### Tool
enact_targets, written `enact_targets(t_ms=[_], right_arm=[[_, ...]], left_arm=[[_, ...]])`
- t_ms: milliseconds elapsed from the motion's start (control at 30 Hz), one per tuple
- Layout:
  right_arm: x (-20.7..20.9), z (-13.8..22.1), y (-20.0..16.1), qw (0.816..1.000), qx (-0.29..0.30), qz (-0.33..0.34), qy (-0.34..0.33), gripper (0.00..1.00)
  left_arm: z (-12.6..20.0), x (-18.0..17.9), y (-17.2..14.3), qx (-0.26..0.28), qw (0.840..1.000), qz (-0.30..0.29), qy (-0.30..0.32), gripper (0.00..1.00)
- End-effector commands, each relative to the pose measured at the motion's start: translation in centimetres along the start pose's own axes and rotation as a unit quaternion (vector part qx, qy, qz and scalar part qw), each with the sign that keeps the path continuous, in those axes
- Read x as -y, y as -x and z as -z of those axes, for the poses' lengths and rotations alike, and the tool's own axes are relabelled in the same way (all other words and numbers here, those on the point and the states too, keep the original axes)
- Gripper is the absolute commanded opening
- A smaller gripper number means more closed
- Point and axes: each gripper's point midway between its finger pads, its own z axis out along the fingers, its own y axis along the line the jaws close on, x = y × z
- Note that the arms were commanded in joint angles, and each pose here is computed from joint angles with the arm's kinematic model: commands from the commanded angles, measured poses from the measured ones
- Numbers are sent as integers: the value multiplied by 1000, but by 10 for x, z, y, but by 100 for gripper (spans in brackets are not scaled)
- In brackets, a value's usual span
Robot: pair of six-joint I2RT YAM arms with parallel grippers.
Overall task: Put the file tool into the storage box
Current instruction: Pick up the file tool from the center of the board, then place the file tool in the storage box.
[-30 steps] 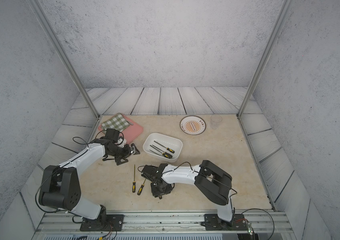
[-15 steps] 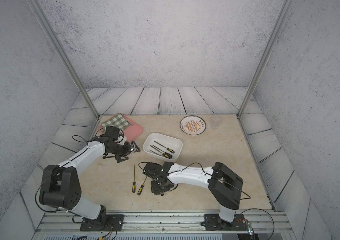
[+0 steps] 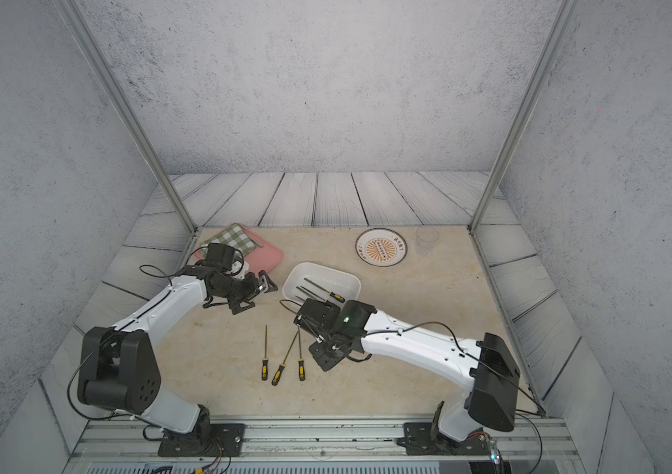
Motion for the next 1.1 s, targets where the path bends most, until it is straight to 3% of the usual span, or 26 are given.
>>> enact_targets(t_ms=[0,367,633,1067], right_arm=[[21,14,14,999,7,40,-10,11],[71,-13,85,995,21,94,-15,10],[124,-64,121,991,-15,124,-48,8],[188,-135,138,986,-45,121,-104,8]], left_arm=[[0,7,4,4,1000,1,-7,100],[4,21,15,3,1000,0,-19,100],[-2,15,13,-8,1000,3,-5,100],[-9,18,17,-23,1000,15,-3,99]])
